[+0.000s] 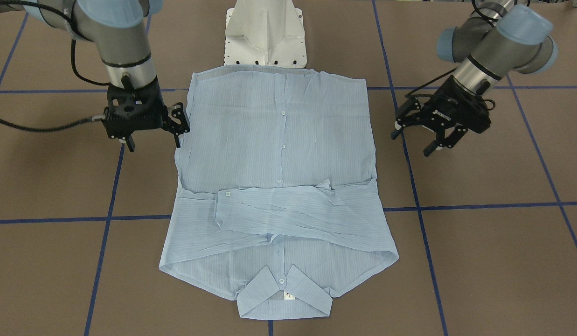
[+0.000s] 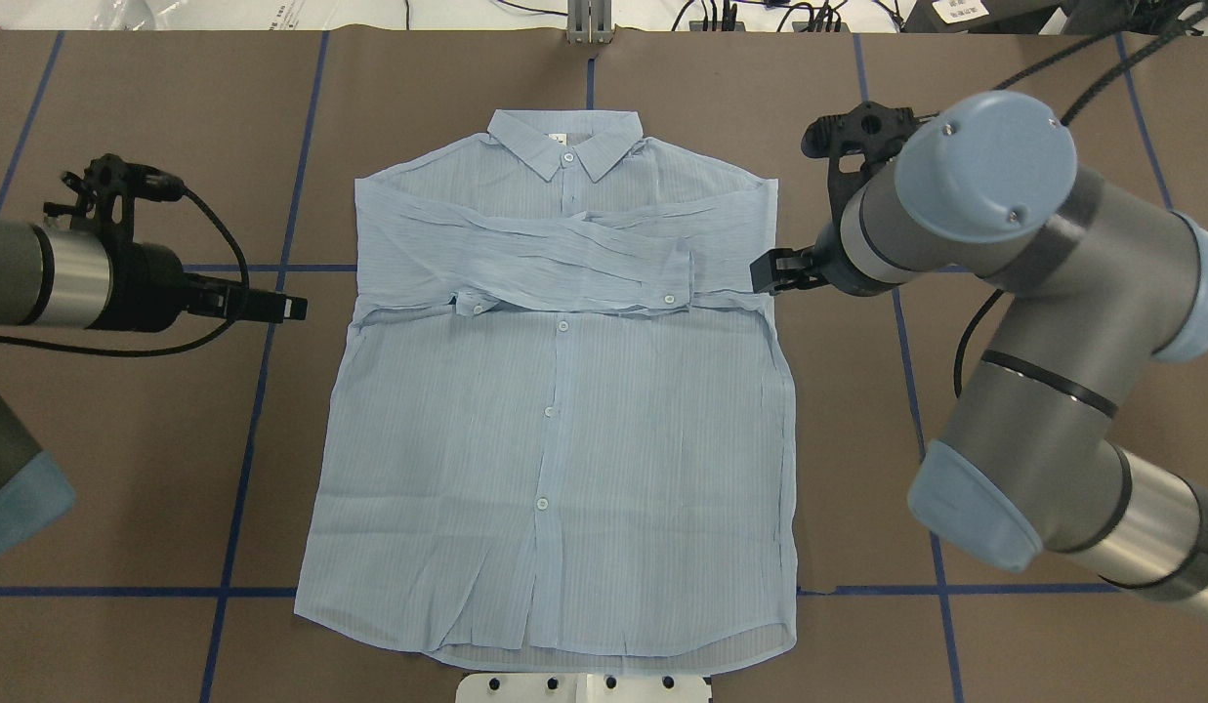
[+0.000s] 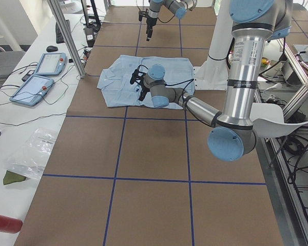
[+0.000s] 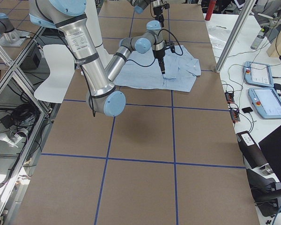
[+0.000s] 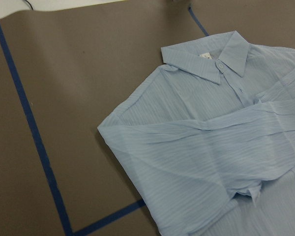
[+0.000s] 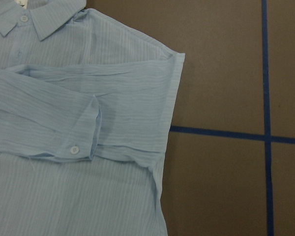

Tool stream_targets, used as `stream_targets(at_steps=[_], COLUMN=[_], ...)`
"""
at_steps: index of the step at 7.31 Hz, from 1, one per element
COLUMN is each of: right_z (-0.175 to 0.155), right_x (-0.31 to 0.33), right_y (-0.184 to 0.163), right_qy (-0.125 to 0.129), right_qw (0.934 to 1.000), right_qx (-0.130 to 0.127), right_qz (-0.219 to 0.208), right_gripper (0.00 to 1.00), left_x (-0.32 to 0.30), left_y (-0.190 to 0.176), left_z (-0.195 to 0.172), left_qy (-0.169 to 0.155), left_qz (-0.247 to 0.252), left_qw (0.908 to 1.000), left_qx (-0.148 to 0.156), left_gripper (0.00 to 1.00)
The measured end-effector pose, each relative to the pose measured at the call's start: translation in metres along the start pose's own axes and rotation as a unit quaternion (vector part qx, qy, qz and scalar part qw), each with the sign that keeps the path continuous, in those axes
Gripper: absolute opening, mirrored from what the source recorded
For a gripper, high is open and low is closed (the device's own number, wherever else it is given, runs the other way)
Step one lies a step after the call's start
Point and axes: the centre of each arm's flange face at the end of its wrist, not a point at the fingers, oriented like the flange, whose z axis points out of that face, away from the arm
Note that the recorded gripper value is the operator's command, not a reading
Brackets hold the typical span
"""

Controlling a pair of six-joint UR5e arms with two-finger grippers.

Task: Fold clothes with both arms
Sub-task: 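Move both grippers down to the shirt's side edges near the hem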

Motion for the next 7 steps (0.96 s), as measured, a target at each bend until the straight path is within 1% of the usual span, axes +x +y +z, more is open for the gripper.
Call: stream_targets(at_steps=[1, 2, 3, 5, 6, 7], right_z=[0.001, 0.008, 0.013, 0.014, 0.011, 0.010], right_x=[-0.003, -0.008, -0.013, -0.018, -0.021, -0.023], right_y=[0.028, 0.056, 0.085, 0.139, 0.152, 0.158], right_qy=[-0.022, -0.033, -0.036, -0.036, -0.039, -0.041], right_qw=[0.9994, 0.9983, 0.9973, 0.9949, 0.9943, 0.9941], right_qx=[0.002, 0.010, 0.016, 0.024, 0.025, 0.025], right_qz=[0.025, 0.046, 0.062, 0.091, 0.096, 0.098], right_gripper=[1.00, 1.00, 1.00, 1.00, 1.00, 1.00], left_x=[0.015, 0.028, 0.037, 0.048, 0.052, 0.054], left_y=[0.030, 0.059, 0.088, 0.152, 0.179, 0.198], left_z=[-0.002, 0.000, 0.005, 0.023, 0.031, 0.037], left_qy=[0.003, 0.001, -0.005, -0.031, -0.043, -0.057], left_qz=[-0.019, -0.039, -0.063, -0.108, -0.122, -0.133], left_qw=[0.9998, 0.9992, 0.9979, 0.9933, 0.9910, 0.9887], left_qx=[-0.007, -0.012, -0.017, -0.028, -0.034, -0.041], left_gripper=[1.00, 1.00, 1.00, 1.00, 0.95, 0.85])
